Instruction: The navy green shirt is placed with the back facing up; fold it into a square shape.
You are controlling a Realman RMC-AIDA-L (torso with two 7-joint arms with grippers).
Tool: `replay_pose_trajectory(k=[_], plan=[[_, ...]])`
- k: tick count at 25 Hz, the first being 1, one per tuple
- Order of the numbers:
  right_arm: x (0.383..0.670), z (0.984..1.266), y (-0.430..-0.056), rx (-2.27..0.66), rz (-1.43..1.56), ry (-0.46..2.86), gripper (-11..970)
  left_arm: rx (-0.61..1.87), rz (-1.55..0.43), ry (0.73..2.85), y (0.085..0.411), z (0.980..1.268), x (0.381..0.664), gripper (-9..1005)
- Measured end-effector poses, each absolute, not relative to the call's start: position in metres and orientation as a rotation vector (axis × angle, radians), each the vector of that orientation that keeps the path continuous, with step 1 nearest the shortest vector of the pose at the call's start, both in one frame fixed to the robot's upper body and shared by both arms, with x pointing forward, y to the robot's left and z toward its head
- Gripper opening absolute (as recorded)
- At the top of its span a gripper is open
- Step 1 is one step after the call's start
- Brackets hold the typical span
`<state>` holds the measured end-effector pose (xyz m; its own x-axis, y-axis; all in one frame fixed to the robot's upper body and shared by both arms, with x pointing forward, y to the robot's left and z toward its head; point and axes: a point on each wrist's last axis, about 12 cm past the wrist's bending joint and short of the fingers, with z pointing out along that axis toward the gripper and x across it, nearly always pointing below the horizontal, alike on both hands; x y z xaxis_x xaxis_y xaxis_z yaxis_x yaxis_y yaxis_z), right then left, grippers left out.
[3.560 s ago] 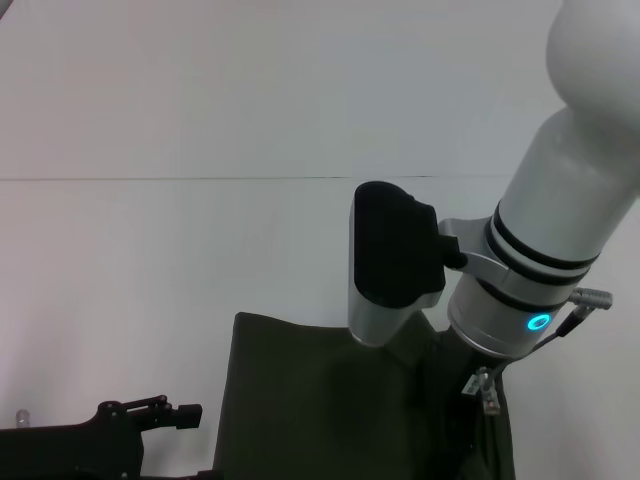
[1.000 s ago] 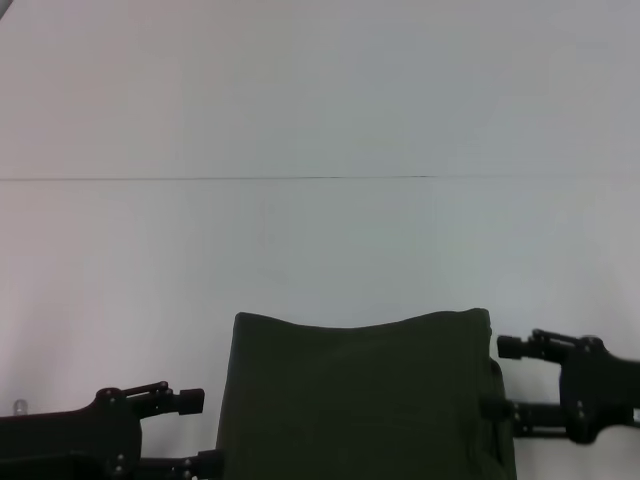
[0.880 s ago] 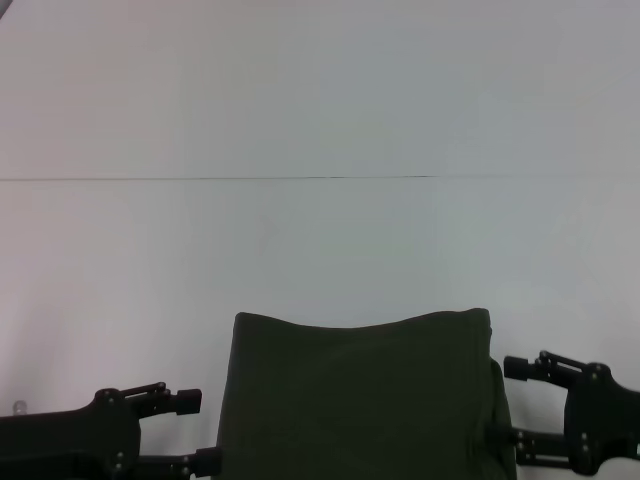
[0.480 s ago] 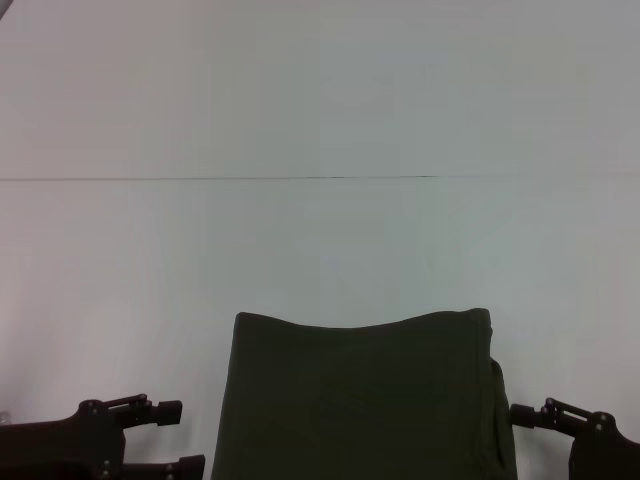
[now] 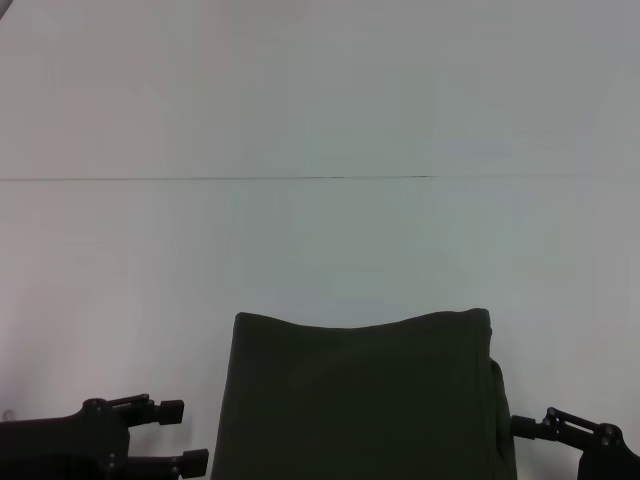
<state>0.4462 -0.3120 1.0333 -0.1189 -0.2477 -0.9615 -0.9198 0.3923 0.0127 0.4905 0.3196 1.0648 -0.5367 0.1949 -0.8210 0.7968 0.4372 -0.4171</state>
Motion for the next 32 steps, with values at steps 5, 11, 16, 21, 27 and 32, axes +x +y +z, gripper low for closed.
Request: replay_pose_trajectory(k=[5,11,16,21,27,32], plan=[[0.4429,1.0301,-0.3117,-1.073,0.79,1.604,895,0.854,-1.08,1.972,0.3178,1.063,0.4885,878],[0.4438,1.0309,-0.3102,-1.076,0.797,1.596,896,0.867,-1.082,1.962,0.3159,1.063,0.4887,878],[0.4462,1.032,-0.3084,-1.08,0.8,1.587,896,0.881,-1.088,1.946,0.3132,1.0623,0.4873,878],[0.4473,1.0324,-0.3076,-1.083,0.802,1.584,895,0.919,-1.066,1.937,0.3115,1.0582,0.4841,878],[0.4473,1.0325,-0.3072,-1.078,0.806,1.585,895,0.917,-1.012,1.961,0.314,1.0559,0.4875,878],[0.4458,1.0318,-0.3078,-1.075,0.806,1.588,895,0.935,-1.004,1.947,0.3128,1.0557,0.4874,878]])
